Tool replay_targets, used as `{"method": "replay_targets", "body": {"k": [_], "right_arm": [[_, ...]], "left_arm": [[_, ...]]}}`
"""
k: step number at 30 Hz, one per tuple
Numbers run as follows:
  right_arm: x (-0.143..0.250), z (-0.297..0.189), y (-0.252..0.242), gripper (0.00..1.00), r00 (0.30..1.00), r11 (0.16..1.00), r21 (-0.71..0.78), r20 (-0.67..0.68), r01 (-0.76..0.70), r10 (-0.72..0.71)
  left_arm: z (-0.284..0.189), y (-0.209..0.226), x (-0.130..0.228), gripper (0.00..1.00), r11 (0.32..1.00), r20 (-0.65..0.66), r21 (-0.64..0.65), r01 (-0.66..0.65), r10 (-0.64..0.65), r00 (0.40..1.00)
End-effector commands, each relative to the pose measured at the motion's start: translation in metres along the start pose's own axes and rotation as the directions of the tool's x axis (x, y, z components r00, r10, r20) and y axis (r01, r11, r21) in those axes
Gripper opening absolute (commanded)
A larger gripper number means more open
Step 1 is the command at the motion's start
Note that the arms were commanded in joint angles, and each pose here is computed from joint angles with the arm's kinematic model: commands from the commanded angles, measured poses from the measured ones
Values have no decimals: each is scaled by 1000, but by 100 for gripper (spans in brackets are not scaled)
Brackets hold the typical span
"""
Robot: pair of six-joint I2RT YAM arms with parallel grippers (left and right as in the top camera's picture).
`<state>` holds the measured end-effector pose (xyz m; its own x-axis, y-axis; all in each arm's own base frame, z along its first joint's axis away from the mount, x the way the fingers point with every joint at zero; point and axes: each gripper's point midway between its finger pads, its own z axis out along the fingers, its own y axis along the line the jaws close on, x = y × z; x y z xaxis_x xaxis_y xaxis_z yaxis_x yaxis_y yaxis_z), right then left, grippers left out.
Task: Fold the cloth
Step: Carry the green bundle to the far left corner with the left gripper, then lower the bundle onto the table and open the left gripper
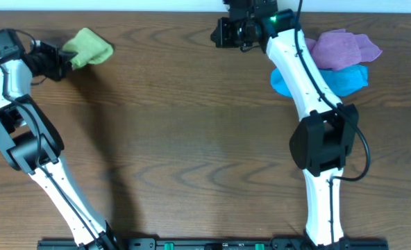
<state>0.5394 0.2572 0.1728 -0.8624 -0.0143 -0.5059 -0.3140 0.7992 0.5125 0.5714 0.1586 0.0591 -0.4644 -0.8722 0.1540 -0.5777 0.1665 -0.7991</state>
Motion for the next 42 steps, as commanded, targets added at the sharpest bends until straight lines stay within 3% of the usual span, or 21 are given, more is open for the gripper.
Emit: {"method": "replay_targets", "body": {"k": [1, 6, 11, 17, 19, 20, 24, 31, 36, 39, 42], "right_arm": [[-1, -3, 9, 1, 1000, 1000, -14, 4, -5, 5], [0, -3, 8, 2, 1000, 1000, -13, -1, -7, 7], [-2, -3, 9, 2, 1000, 1000, -14, 6, -3, 4], [-3, -4, 8, 1, 1000, 1000, -14, 10, -3, 3], [-4, -4, 8, 1, 1000, 1000, -16, 14, -1, 1], [-5, -4, 9, 2, 1000, 1000, -17, 19, 2, -2], [-9, -4, 10, 2, 999, 1000, -22, 34, 10, -9], [-10, -4, 10, 1, 999, 1000, -22, 36, 11, -10], [-10, -4, 10, 2, 999, 1000, -23, 35, 11, -10], [-11, -4, 11, 2, 999, 1000, -27, 40, 14, -13], [-13, -4, 13, 1, 999, 999, -35, 47, 19, -18]], "left_arm": [[-16, -33, -15, 6, 990, 83, 75, 116, -122, 989], [-21, -53, -37, 6, 968, 160, 162, 192, -218, 963], [-18, -53, -39, 6, 950, 179, 170, 263, -292, 939], [-15, -54, -38, 6, 954, 190, 163, 251, -281, 941], [-14, -56, -32, 46, 965, 163, 160, 210, -235, 958], [-13, -53, -27, 95, 964, 140, 145, 222, -242, 960], [-12, -28, -13, 96, 948, 106, 52, 315, -319, 942], [-37, -51, -11, 96, 994, 144, 51, 100, -107, 984], [-83, -51, -8, 96, 994, 265, -74, 80, -57, 963], [-112, -56, 4, 96, 987, 303, -162, 0, 50, 952], [-128, -73, 4, 95, 954, 333, -230, -191, 261, 906]]}}
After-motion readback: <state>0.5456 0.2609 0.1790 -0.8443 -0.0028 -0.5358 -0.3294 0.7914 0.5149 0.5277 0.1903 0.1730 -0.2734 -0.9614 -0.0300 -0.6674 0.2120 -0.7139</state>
